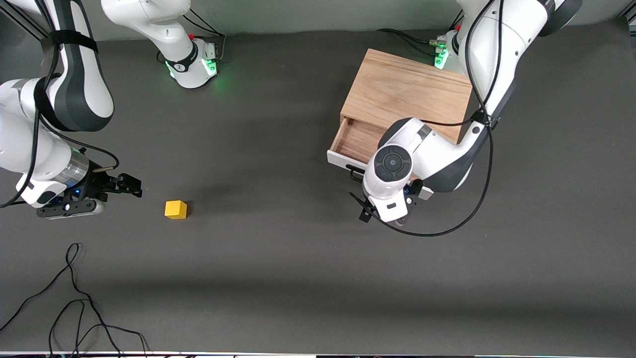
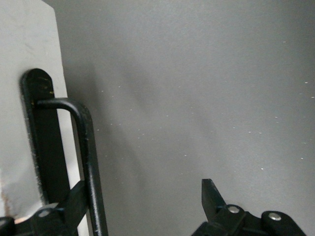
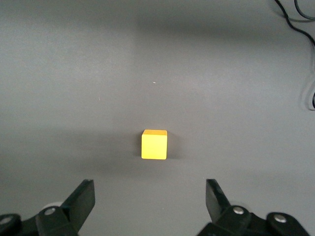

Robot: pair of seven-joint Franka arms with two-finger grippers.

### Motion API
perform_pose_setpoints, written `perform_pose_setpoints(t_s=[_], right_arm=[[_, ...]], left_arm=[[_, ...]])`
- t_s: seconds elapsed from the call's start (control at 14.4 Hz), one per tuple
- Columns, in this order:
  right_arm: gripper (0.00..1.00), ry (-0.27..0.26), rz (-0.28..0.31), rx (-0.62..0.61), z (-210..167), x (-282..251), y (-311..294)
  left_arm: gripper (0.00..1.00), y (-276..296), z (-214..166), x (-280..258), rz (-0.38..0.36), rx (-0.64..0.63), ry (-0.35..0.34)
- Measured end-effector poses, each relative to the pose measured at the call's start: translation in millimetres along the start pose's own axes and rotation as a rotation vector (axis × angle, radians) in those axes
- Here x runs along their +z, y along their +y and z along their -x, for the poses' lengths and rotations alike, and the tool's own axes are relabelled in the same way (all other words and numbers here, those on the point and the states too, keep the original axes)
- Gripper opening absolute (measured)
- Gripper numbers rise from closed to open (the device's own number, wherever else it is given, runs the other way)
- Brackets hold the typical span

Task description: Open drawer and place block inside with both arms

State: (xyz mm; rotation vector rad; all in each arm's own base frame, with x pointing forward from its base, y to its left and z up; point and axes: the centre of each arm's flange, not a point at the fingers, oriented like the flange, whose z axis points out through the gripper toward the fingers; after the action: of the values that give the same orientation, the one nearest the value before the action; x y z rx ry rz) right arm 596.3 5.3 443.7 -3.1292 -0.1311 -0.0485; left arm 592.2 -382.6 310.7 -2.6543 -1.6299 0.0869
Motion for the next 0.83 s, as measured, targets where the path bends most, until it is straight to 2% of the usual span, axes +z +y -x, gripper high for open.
perform_pose_setpoints(t_s=[0.49, 0.83], right_arm=[[1.00, 0.007, -0.001, 0.002, 0, -9, 1], [1.00, 0.016, -0.002, 0.002, 1, -15, 1]], left_arm=[[1.00, 2, 3, -1, 0.018, 0.006, 0.011], [1.00, 10, 2, -9, 0.083, 0.004, 0.015]])
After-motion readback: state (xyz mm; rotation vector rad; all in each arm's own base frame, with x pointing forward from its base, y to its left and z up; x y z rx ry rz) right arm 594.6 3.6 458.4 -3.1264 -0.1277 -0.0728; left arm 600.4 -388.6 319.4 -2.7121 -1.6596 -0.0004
